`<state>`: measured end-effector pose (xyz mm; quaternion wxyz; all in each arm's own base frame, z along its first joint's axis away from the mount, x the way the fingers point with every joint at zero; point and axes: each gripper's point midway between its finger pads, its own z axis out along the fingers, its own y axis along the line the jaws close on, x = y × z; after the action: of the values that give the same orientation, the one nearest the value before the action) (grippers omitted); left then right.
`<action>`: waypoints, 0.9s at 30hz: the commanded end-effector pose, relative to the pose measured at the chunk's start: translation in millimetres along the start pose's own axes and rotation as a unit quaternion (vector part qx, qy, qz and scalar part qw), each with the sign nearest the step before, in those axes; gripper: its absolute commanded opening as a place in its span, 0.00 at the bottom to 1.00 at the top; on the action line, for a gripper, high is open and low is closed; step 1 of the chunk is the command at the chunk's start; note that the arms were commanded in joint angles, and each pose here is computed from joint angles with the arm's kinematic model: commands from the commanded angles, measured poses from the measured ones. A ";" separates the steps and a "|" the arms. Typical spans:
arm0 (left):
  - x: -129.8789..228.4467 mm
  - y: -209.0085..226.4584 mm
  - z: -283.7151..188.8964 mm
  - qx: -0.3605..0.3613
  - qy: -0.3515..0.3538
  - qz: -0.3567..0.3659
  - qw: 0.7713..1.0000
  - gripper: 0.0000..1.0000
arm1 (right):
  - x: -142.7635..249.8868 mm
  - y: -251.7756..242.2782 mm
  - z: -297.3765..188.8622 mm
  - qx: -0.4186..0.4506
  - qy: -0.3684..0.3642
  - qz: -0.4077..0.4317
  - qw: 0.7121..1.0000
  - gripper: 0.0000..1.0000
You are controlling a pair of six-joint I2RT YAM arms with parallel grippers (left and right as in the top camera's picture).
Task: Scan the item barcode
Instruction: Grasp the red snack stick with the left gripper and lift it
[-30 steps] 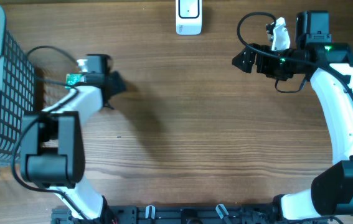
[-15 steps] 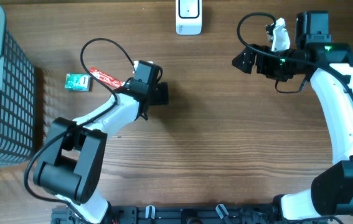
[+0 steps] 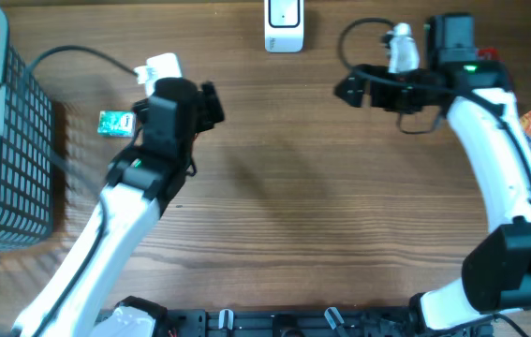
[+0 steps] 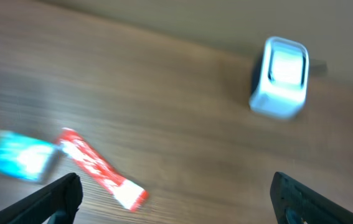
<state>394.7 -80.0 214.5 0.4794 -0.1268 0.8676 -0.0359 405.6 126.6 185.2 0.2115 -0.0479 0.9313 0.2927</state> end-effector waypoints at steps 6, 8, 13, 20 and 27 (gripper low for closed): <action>-54.6 109.2 -104.5 -0.157 -0.114 -0.154 0.969 0.92 | 28.2 104.1 93.6 0.028 0.008 -0.210 0.977 0.99; -43.9 132.0 -115.5 -0.188 -0.103 -0.186 0.959 0.91 | 35.7 130.7 109.5 0.042 -0.008 -0.256 0.966 0.99; -25.4 153.9 -128.9 -0.214 -0.072 -0.204 0.953 0.97 | 54.5 193.4 154.1 0.037 -0.059 -0.347 0.935 0.99; -0.7 162.8 -134.8 -0.241 -0.024 -0.183 0.953 0.99 | 69.1 216.8 210.3 0.023 -0.094 -0.373 0.923 0.99; 23.9 164.2 -138.1 -0.247 0.032 -0.167 0.954 1.00 | 63.6 222.7 240.1 -0.006 -0.129 -0.362 0.923 0.91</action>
<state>239.6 65.5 237.7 0.3955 -0.3757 0.8313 0.1071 381.4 445.3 108.5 0.4139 -0.3547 0.8133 0.2034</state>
